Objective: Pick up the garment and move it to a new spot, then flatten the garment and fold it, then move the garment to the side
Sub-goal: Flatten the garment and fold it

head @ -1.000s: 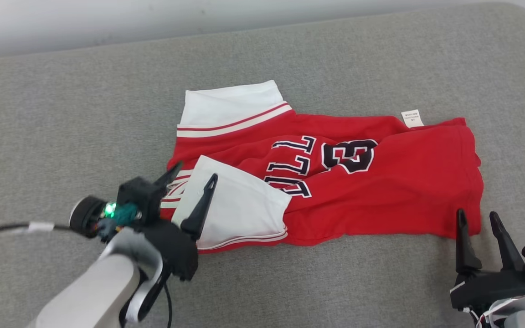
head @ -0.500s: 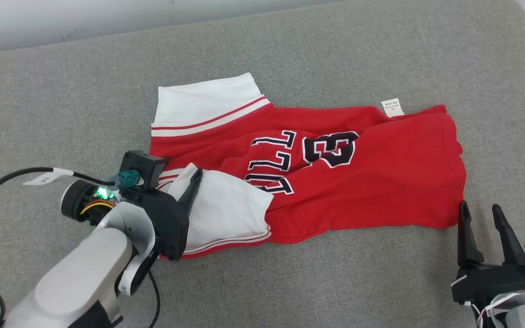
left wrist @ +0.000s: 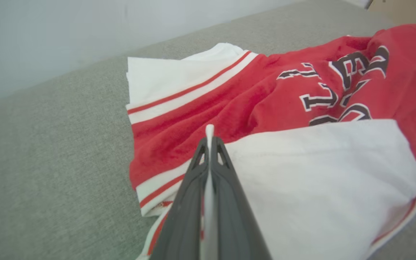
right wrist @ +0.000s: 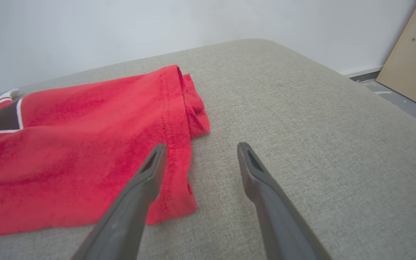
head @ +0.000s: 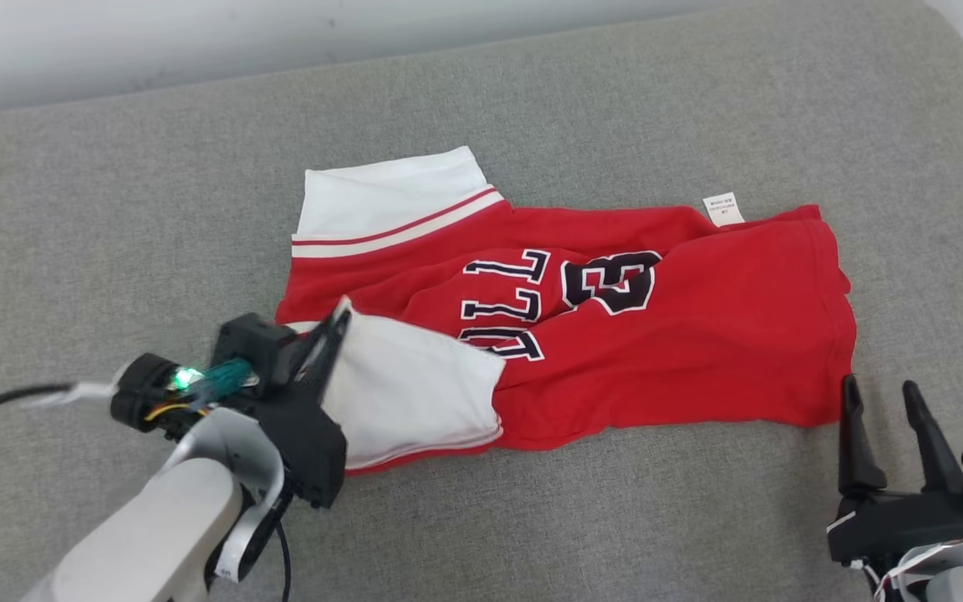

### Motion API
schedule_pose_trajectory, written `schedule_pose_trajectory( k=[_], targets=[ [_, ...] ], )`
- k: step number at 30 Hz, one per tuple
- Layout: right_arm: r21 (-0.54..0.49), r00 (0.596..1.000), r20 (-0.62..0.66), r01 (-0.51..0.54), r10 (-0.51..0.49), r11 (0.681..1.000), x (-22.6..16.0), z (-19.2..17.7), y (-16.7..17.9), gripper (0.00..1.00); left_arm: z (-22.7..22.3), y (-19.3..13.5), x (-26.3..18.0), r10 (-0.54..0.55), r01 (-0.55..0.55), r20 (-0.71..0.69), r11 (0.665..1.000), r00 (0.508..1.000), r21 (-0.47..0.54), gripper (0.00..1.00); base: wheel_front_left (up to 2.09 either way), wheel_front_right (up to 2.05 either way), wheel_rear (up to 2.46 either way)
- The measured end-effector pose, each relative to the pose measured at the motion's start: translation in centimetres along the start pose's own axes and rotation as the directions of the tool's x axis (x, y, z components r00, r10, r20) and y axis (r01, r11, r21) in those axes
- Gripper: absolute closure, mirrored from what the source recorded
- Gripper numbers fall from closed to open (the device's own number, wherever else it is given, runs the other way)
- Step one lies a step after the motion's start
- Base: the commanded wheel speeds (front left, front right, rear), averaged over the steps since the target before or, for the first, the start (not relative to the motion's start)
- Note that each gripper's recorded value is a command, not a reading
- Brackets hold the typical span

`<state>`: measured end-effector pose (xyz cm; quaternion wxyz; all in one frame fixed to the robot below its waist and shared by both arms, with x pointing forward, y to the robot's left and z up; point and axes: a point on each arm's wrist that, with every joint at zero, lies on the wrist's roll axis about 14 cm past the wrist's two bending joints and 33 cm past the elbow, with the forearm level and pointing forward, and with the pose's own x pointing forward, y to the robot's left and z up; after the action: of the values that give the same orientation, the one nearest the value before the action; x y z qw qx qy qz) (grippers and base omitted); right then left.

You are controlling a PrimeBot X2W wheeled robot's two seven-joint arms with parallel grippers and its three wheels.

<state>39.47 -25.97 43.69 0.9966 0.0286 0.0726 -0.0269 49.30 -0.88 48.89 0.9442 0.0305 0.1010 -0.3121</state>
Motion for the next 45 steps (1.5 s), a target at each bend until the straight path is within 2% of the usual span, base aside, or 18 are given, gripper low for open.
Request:
schedule_pose_trajectory(
  k=[4,8,12,20,24,25,26,28,29,30,34,38,42,45],
  targets=[
    [0.026,0.999,-0.018,-0.026,0.026,0.999,-0.3,-0.6,1.1,0.00,3.6,1.4,-1.3,0.073,-0.068,0.172,0.997,0.982,-0.034,1.00,0.00,0.00,0.00],
    [0.057,0.998,-0.051,-0.045,0.048,0.997,-0.6,-1.7,1.9,0.00,5.6,3.3,-3.9,0.162,-0.126,0.294,0.983,0.942,-0.137,1.00,0.00,0.00,0.00],
    [0.075,0.995,-0.081,-0.055,0.061,0.996,-0.6,-2.7,2.3,0.00,5.9,5.3,-6.0,0.228,-0.183,0.324,0.969,0.918,-0.164,1.00,0.00,0.00,0.00],
    [0.112,0.980,-0.157,-0.105,0.122,0.988,-0.7,-5.0,4.1,0.00,6.1,6.2,-7.1,0.257,-0.211,0.338,0.963,0.905,-0.168,1.00,0.00,0.00,0.00],
    [0.137,0.974,-0.163,-0.136,0.158,0.981,-0.4,-5.2,5.2,0.14,6.3,6.5,-7.2,0.260,-0.217,0.346,0.963,0.902,-0.160,1.00,0.00,0.00,0.00],
    [0.141,0.972,-0.166,-0.145,0.168,0.979,-0.4,-5.3,5.5,0.24,6.3,6.6,-7.2,0.263,-0.220,0.348,0.963,0.900,-0.159,1.00,0.00,0.00,0.00],
    [0.144,0.969,-0.171,-0.155,0.178,0.977,-0.4,-5.5,5.8,0.40,6.3,6.7,-7.2,0.263,-0.220,0.348,0.963,0.900,-0.157,1.00,0.00,0.00,0.00],
    [0.143,0.962,-0.184,-0.174,0.199,0.974,-0.6,-5.8,6.4,0.53,6.4,6.8,-7.2,0.264,-0.222,0.351,0.963,0.898,-0.156,1.00,0.00,0.00,0.00],
    [0.150,0.956,-0.194,-0.191,0.218,0.970,-0.8,-6.2,7.0,0.86,6.4,6.9,-7.3,0.270,-0.229,0.352,0.961,0.896,-0.155,1.00,0.00,0.00,0.00],
    [0.147,0.953,-0.200,-0.199,0.227,0.969,-0.9,-6.4,7.2,1.00,6.5,7.0,-7.3,0.271,-0.230,0.354,0.961,0.895,-0.155,1.00,0.00,0.00,0.00],
    [0.144,0.950,-0.202,-0.213,0.239,0.966,-1.1,-6.3,7.5,1.00,7.0,6.9,-7.5,0.269,-0.229,0.376,0.962,0.887,-0.150,1.00,0.00,0.00,0.00],
    [0.118,0.958,-0.161,-0.218,0.236,0.969,-1.1,-4.7,6.8,1.00,8.8,6.5,-8.2,0.243,-0.201,0.437,0.969,0.866,-0.142,1.00,0.00,0.00,0.00],
    [0.055,0.970,-0.024,-0.241,0.243,0.969,-0.7,0.4,5.4,1.00,11.9,6.0,-9.4,0.191,-0.162,0.522,0.982,0.831,-0.102,1.00,0.00,0.00,0.00],
    [-0.008,0.963,0.066,-0.261,0.261,0.965,-1.0,4.3,4.3,1.00,14.9,5.6,-10.5,0.145,-0.143,0.593,0.988,0.792,-0.052,1.00,0.00,0.00,0.00]
  ],
)
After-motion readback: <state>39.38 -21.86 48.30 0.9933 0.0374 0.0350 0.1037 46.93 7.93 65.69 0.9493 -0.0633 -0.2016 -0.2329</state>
